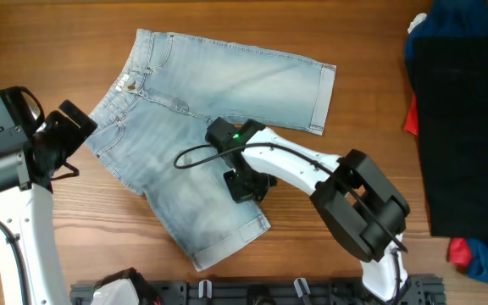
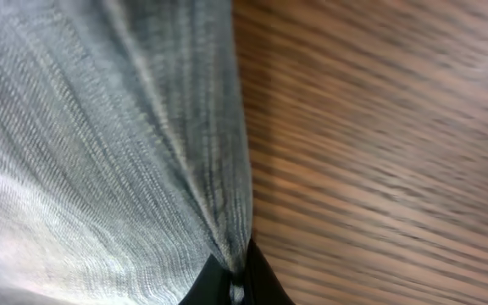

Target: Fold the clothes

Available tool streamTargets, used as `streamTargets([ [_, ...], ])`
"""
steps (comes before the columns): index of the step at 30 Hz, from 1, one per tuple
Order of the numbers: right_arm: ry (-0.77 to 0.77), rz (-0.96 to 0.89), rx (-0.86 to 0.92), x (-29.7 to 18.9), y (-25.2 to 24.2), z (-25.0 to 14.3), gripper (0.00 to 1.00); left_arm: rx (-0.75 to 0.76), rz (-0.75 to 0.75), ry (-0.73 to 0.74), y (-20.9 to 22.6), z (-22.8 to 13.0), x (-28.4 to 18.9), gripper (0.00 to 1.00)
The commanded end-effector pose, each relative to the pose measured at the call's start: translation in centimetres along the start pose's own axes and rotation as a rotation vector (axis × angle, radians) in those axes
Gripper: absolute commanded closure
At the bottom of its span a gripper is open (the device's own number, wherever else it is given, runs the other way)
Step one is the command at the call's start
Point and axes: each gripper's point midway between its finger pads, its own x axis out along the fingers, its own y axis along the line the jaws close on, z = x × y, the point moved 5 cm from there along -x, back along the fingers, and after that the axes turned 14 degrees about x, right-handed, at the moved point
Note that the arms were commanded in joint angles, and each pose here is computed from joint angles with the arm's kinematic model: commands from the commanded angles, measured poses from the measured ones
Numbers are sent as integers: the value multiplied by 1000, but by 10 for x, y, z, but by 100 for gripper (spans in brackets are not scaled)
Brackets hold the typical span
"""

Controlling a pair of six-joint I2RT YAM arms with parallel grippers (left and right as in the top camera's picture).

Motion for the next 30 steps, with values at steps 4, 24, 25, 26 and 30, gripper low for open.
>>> streamTargets([
  [4,11,-1,200,-2,-106,51,96,59,35,18,3,3,8,0],
  [24,-408,363,360,-203,-187,74,23,150,-132,117,-15,-16,8,1],
  [25,-400,363,339,-206,-178,66,23,152,-160,121,-19,-17,7,0],
  [26,-388,362,320,-206,-169,59,23,159,-183,125,-23,-18,7,1],
  [30,-247,276,376,-179,-142,30,28,270,-215,145,-46,-28,11,1],
])
